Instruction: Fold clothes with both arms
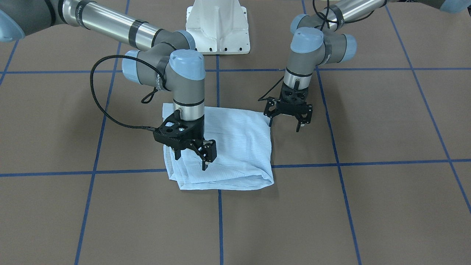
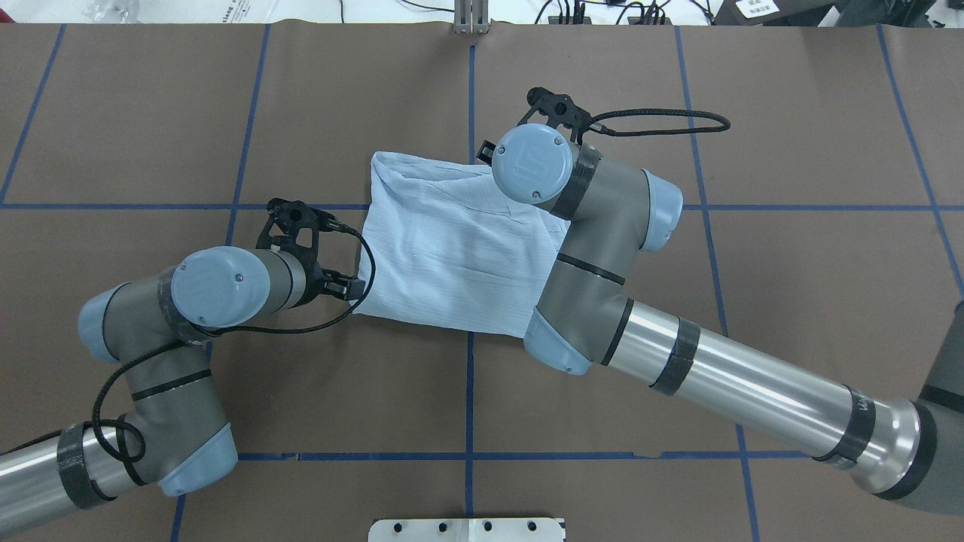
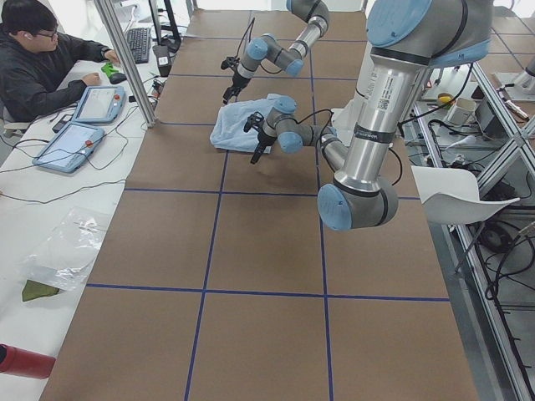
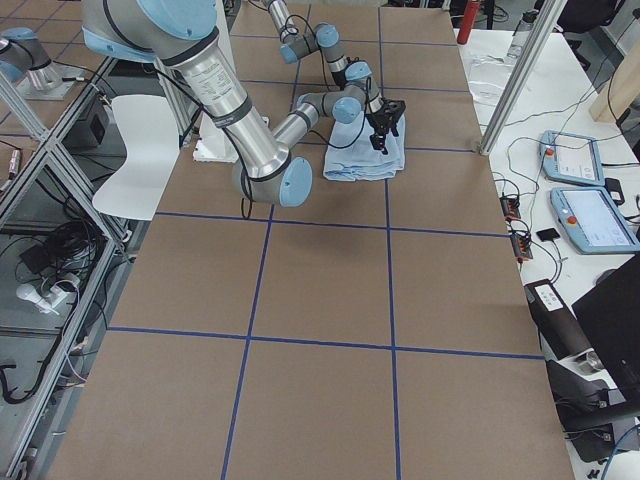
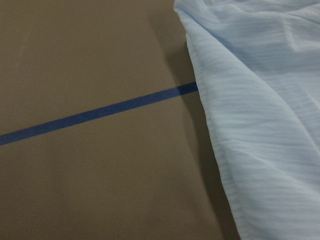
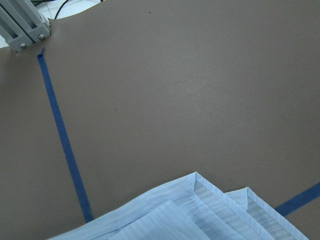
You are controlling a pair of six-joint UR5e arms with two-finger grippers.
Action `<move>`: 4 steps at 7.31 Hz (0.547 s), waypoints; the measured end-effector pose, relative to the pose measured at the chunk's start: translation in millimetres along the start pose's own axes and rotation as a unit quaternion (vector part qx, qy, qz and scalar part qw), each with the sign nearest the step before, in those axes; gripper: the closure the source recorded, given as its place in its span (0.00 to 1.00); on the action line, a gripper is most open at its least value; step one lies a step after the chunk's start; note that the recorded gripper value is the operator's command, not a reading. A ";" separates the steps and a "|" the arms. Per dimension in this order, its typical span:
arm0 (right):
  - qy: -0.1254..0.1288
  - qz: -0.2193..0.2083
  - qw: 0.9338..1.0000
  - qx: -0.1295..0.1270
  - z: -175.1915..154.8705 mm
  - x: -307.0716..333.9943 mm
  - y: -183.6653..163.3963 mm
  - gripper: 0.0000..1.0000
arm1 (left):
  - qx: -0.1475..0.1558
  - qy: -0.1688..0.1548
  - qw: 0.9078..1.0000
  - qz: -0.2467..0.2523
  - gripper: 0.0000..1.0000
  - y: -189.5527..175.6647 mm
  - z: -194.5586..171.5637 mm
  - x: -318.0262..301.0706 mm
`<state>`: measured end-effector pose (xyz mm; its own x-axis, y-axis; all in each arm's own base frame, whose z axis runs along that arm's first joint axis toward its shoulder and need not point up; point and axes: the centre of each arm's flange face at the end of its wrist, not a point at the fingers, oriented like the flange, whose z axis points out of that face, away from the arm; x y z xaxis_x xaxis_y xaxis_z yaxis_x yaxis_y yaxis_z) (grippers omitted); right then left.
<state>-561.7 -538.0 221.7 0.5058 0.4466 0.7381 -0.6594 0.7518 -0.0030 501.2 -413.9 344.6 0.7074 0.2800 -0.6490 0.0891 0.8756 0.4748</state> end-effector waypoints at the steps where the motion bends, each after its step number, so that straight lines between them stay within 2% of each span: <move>1: 0.000 0.000 1.000 0.000 0.4 0.5 0.3 0.00 | -0.002 0.005 1.000 0.000 0.00 4.6 -0.8 6.3; 4: 0.001 0.000 1.000 0.000 1.7 2.5 0.4 0.00 | -0.004 0.009 1.000 0.002 0.00 19.0 -0.6 20.8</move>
<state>-561.7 -537.4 224.8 0.5074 0.4471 0.7367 -0.6590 0.7522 -0.0027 517.2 -391.2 339.8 0.6946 0.2901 -0.6583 0.0811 0.8777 0.4723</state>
